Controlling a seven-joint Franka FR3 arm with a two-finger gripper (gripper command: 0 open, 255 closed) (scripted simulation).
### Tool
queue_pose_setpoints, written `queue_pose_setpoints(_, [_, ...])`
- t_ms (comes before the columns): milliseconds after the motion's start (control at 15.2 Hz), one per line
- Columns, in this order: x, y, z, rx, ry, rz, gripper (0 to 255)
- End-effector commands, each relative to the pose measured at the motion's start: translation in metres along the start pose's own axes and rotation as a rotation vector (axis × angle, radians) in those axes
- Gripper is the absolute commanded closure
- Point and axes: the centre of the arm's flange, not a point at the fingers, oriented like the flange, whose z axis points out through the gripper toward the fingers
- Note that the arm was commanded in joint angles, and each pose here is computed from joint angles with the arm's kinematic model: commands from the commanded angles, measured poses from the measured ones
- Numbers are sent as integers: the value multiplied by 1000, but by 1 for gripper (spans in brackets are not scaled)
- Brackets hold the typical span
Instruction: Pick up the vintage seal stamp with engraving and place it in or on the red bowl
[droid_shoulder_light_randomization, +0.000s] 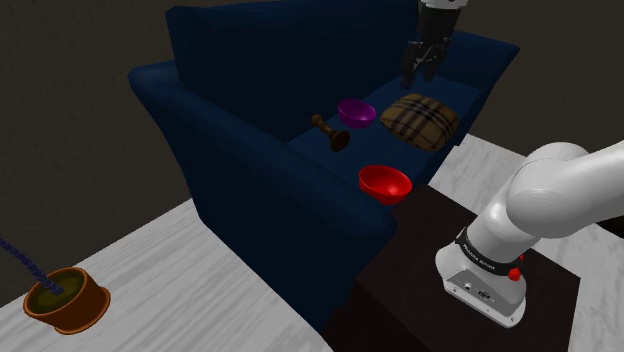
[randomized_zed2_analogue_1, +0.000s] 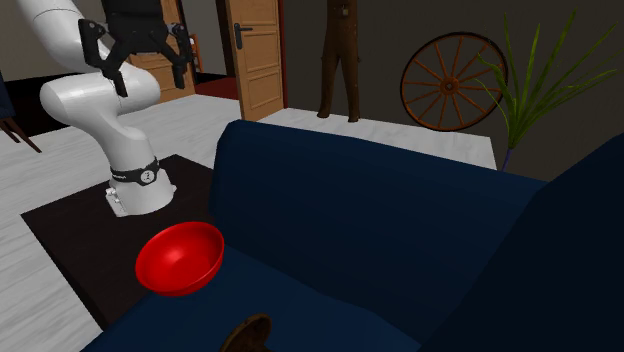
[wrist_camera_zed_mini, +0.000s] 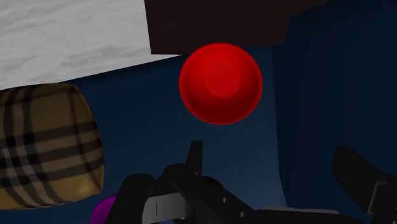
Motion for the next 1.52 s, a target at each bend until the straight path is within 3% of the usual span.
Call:
queue_pose_setpoints(0, [21, 1, 17, -4, 4, -1, 0])
queue_pose_setpoints(1452, [237, 34, 202, -50, 30, -5, 0])
